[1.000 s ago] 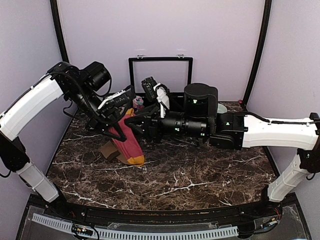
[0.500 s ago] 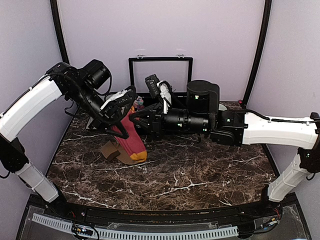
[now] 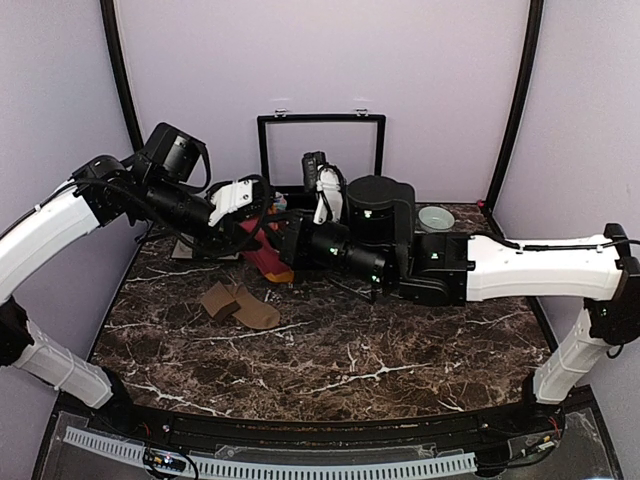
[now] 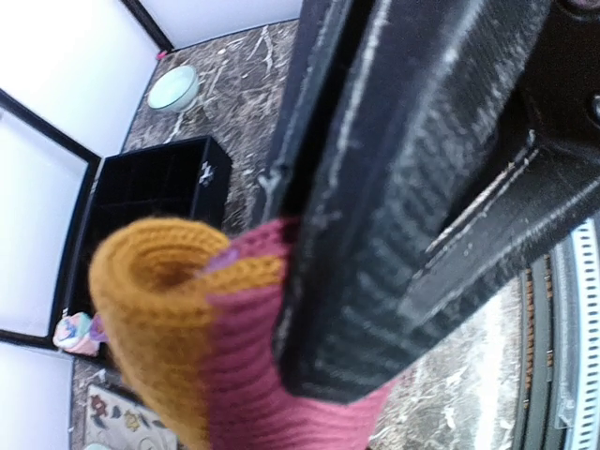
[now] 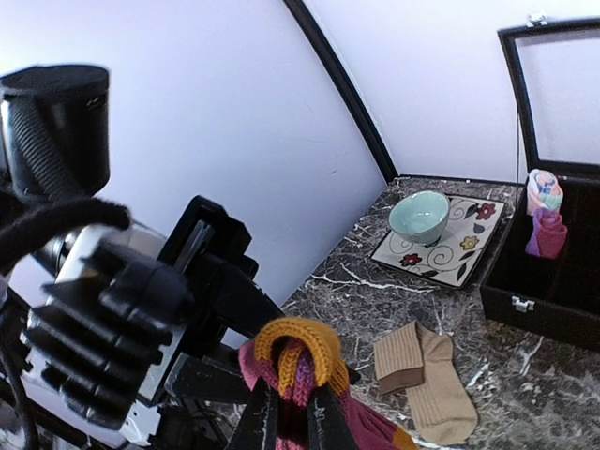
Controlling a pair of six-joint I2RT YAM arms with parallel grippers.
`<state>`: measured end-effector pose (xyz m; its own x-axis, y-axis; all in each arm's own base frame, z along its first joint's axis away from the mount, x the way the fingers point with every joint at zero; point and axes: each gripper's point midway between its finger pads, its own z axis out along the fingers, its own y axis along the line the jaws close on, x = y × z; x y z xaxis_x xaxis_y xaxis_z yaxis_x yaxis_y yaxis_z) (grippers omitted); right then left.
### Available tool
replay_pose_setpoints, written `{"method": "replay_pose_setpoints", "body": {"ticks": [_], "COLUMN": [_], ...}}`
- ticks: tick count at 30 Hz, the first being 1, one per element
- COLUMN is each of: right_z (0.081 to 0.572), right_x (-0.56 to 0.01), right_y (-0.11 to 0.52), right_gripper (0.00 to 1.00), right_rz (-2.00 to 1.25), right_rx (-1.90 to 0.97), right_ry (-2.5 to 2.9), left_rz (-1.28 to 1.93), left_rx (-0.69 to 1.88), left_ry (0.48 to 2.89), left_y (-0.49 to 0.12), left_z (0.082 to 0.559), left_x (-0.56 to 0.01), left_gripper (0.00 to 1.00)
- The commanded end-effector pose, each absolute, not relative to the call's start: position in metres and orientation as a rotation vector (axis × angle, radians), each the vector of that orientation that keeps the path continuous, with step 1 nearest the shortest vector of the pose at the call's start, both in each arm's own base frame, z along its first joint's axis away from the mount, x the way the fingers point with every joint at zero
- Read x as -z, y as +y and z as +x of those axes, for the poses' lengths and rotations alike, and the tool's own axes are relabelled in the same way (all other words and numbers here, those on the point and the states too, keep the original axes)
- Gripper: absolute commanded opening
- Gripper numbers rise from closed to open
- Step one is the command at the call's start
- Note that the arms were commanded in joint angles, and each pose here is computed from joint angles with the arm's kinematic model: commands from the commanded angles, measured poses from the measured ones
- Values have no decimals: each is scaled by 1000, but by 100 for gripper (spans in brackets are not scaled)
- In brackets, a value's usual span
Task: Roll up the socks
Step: Roll the sock.
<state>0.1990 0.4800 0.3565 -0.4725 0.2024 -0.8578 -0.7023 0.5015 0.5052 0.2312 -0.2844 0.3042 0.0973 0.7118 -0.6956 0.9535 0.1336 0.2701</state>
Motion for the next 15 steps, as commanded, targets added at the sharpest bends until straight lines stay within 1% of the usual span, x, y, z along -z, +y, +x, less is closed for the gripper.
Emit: {"method": "replay_pose_setpoints", "body": {"ticks": [1, 8, 10, 13, 15], "right_z": [203, 210, 211, 212, 211], "right_x": [-374, -363, -358, -356, -356], "right_y": [489, 491, 491, 491, 492], "right_gripper": [0, 0, 0, 0, 0], "right_rz": [-202, -65, -41, -4, 7], "right_rx": [-1293, -1347, -1353, -1381, -1397], "right_ry": [1714, 1739, 1749, 1750, 1751], "left_rz": [1634, 1490, 1472, 1491, 1521], "left_rx": [245, -157, -208, -228, -213], "left_ry": [1576, 1491, 1406, 1329, 1314], "left_y": [-283, -265, -264, -267, -270], "left_z": [237, 283, 284, 274, 267], "left_x": [-309, -318, -326, -325, -321], "left_gripper": [10, 13, 15, 23, 24]}}
